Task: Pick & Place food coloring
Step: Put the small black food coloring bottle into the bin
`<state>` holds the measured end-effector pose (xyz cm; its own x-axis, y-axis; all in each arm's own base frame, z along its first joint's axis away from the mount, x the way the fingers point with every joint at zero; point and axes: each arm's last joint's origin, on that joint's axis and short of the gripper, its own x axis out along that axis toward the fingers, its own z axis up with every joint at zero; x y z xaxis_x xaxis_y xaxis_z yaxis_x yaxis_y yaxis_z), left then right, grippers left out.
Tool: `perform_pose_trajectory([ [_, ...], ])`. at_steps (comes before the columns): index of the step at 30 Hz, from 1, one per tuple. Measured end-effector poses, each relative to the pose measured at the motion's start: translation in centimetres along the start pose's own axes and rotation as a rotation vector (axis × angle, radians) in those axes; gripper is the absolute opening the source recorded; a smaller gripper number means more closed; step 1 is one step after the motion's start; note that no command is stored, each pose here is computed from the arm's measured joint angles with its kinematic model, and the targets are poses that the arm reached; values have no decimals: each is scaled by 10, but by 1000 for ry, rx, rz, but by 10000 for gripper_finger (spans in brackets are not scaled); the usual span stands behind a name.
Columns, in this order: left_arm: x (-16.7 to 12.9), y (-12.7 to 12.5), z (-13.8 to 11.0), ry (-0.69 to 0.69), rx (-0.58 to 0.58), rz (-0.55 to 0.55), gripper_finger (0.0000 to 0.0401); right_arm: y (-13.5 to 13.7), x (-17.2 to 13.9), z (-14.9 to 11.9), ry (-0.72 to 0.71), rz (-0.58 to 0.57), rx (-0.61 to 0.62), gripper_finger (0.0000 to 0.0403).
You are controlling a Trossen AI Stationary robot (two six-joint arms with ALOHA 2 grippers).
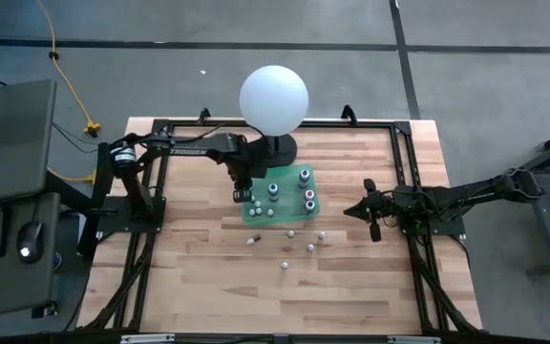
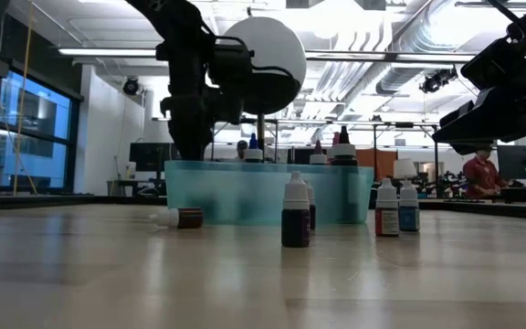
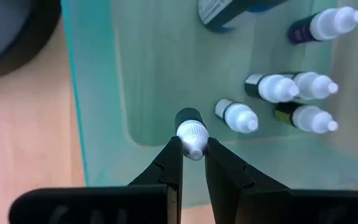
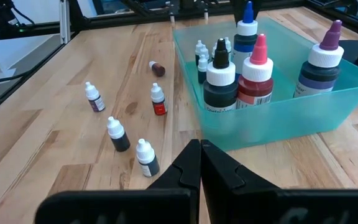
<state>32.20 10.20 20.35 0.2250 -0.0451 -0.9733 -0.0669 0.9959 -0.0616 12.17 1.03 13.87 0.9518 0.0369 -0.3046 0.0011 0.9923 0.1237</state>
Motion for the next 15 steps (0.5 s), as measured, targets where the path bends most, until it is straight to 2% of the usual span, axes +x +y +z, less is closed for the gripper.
perform_pose_trajectory([
  [15, 16, 0, 1, 44, -4, -28, 38, 0, 0, 0, 0, -1, 0, 2],
])
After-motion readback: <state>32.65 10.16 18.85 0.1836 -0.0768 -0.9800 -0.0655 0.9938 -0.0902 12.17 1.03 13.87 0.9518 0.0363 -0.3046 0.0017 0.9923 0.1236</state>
